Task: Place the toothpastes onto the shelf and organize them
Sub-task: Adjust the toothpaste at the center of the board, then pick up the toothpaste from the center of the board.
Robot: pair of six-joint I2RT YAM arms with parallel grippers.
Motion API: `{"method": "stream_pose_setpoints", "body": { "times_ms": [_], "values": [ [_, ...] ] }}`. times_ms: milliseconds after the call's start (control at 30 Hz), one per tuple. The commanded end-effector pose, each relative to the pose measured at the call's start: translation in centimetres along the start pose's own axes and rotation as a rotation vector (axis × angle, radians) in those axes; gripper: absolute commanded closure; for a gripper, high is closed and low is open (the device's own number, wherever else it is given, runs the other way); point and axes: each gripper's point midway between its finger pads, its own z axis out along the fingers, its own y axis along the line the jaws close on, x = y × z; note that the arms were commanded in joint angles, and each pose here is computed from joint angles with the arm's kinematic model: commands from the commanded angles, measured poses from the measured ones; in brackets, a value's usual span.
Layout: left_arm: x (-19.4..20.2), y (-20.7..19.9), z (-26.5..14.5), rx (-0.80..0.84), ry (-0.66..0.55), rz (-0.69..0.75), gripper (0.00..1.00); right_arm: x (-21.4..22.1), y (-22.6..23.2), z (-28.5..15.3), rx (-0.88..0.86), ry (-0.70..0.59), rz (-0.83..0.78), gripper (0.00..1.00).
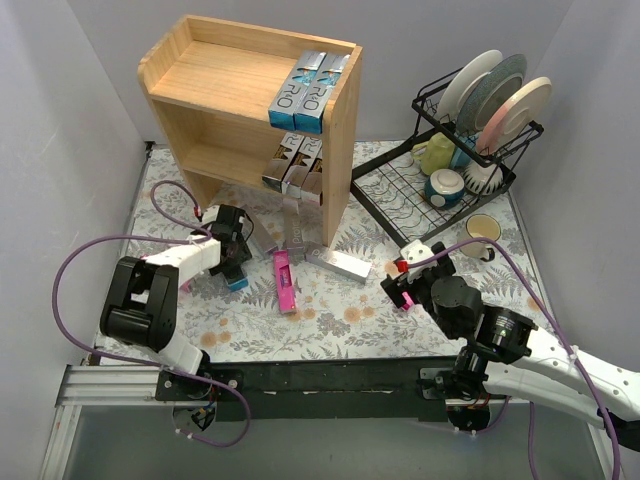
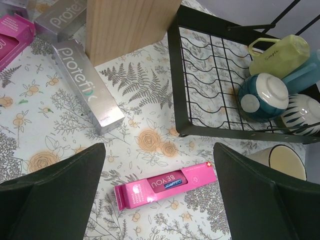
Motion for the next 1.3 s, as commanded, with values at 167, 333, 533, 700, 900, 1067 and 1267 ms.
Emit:
{"method": "stream_pose_setpoints", "body": {
  "times_ms": [167, 333, 533, 700, 900, 1067, 1267],
  "values": [
    [5.0, -0.3, -1.7, 0.103, 0.015, -0.086, 0.05, -1.1, 0.0, 0.1, -0.003, -0.038, 0.03, 0.03],
    [6.1, 1.0, -1.5, 0.045, -0.018, -0.118, 0.09, -1.1, 0.1, 0.0, -0.009, -0.04, 0.034, 0.03],
    [6.4, 0.8, -1.6, 0.054, -0.049, -0.149, 0.23, -1.0, 0.1, 0.1, -0.009, -0.04, 0.034, 0.03],
    [6.2, 0.5, -2.2, 0.047, -0.057, -0.173, 0.37, -0.5, 0.3, 0.3, -0.009, -0.025, 0.022, 0.03],
    [3.3, 0.2, -5.0, 0.068, -0.141, -0.178, 0.58, -0.4, 0.4, 0.4, -0.008, -0.021, 0.019, 0.04],
    [-0.9, 0.2, -9.6, 0.111, -0.233, -0.207, 0.61, -0.3, 0.4, 0.5, -0.007, -0.018, 0.019, 0.04],
    [-7.9, 0.3, -18.1, 0.209, -0.413, -0.17, 0.62, -0.3, 0.3, 0.4, -0.001, -0.021, 0.022, 0.04]
  ]
}}
